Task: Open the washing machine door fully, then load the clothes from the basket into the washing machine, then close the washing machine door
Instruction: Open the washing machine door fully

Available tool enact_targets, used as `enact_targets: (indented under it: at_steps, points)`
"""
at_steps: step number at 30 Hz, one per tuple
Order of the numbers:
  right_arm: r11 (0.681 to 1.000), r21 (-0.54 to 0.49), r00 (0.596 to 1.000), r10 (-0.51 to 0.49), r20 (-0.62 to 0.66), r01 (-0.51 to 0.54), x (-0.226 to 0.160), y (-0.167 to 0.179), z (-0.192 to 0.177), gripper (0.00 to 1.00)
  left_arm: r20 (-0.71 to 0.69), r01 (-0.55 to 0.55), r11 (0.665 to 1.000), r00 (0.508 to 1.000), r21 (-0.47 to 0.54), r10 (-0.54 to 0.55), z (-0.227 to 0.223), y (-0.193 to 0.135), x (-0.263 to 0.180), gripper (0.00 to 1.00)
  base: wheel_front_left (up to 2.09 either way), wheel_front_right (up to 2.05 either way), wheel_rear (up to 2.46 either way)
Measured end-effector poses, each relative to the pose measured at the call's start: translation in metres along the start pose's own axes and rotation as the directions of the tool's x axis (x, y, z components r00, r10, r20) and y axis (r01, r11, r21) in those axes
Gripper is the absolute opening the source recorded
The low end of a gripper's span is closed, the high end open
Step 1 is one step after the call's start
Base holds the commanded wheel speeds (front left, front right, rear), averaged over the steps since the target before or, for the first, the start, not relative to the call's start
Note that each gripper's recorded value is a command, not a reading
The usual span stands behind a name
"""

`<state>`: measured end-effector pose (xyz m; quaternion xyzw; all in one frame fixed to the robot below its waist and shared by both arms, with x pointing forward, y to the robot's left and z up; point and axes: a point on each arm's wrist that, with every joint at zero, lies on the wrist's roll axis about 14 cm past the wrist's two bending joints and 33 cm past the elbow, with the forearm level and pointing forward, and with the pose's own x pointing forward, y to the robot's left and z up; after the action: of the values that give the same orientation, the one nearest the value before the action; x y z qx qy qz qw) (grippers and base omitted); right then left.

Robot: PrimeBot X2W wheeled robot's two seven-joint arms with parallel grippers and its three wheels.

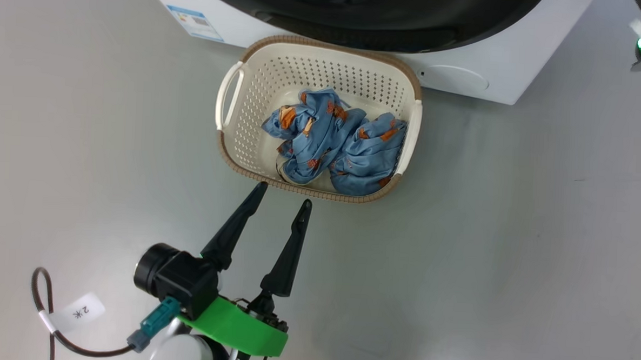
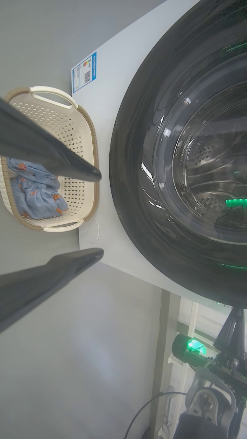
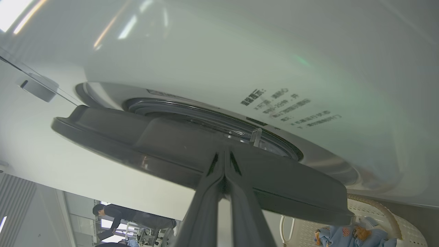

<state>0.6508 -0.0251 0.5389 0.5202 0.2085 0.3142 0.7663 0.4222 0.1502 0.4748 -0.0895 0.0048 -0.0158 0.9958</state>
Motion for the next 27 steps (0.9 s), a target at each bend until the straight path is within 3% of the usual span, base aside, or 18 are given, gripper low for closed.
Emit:
enact_targets:
  at_steps: [14,27]
  points:
    - [0.999,0.042,0.998,0.024,-0.058,-0.022,0.025,-0.004,0.000,0.00,-0.018,-0.022,1.000,1.000,-0.009,0.022,-0.006,0.004,0.002,1.00,0.00,0.00,0.00]
    - [0.999,0.014,0.993,0.037,-0.109,-0.036,0.019,0.014,-0.012,0.00,0.016,-0.008,1.000,1.000,-0.011,0.008,0.007,-0.001,0.000,1.00,0.00,0.00,0.00]
